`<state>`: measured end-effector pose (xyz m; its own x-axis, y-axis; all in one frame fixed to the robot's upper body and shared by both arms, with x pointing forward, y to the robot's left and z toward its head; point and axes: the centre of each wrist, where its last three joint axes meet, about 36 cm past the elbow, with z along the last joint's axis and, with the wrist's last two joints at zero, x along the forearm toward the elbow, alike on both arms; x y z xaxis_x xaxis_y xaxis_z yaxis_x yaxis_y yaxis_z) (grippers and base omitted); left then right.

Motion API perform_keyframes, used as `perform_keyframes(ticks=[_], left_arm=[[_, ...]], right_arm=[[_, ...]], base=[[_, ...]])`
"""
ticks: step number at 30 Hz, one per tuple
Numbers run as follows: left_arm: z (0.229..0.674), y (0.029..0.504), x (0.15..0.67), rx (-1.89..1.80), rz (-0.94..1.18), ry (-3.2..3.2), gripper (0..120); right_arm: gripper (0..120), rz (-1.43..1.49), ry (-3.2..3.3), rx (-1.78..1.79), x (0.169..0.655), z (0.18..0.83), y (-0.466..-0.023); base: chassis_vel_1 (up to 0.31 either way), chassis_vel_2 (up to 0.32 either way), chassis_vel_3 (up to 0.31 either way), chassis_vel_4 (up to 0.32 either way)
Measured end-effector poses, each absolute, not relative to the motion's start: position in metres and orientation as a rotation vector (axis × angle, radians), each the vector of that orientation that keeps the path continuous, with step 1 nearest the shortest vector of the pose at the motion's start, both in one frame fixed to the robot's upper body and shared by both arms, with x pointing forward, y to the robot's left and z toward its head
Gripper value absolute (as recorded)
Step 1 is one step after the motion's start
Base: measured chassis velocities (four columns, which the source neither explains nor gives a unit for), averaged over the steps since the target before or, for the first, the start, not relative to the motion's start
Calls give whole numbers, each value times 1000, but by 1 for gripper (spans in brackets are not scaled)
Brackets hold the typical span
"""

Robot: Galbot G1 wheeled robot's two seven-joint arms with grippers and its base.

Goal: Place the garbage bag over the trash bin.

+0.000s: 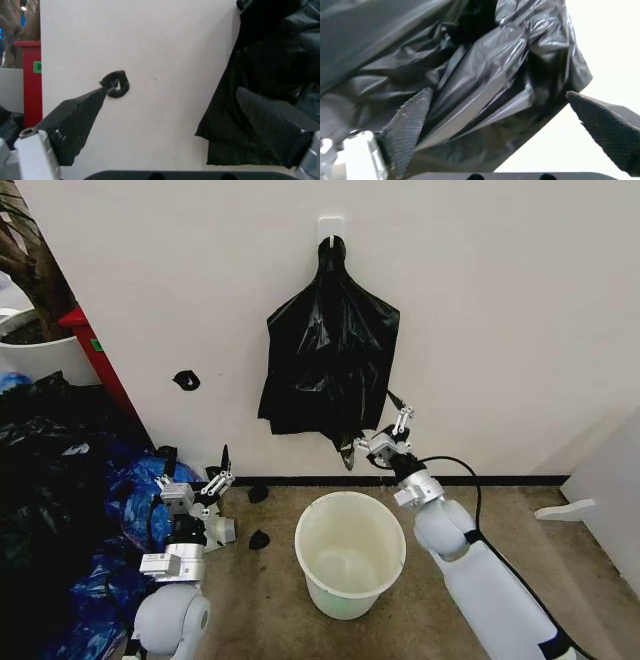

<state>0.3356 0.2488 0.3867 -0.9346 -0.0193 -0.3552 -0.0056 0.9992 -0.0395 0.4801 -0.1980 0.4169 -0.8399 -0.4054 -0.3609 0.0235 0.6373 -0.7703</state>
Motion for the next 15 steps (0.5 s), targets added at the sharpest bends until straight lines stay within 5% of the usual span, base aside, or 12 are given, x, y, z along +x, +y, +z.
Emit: perform_keyframes(ticks=[15], left_arm=[[386, 248, 336, -15, -51, 2779, 100]], right_arm=[[41, -1157, 2302, -95, 465, 435, -198]], base=[[0, 0, 0, 0]])
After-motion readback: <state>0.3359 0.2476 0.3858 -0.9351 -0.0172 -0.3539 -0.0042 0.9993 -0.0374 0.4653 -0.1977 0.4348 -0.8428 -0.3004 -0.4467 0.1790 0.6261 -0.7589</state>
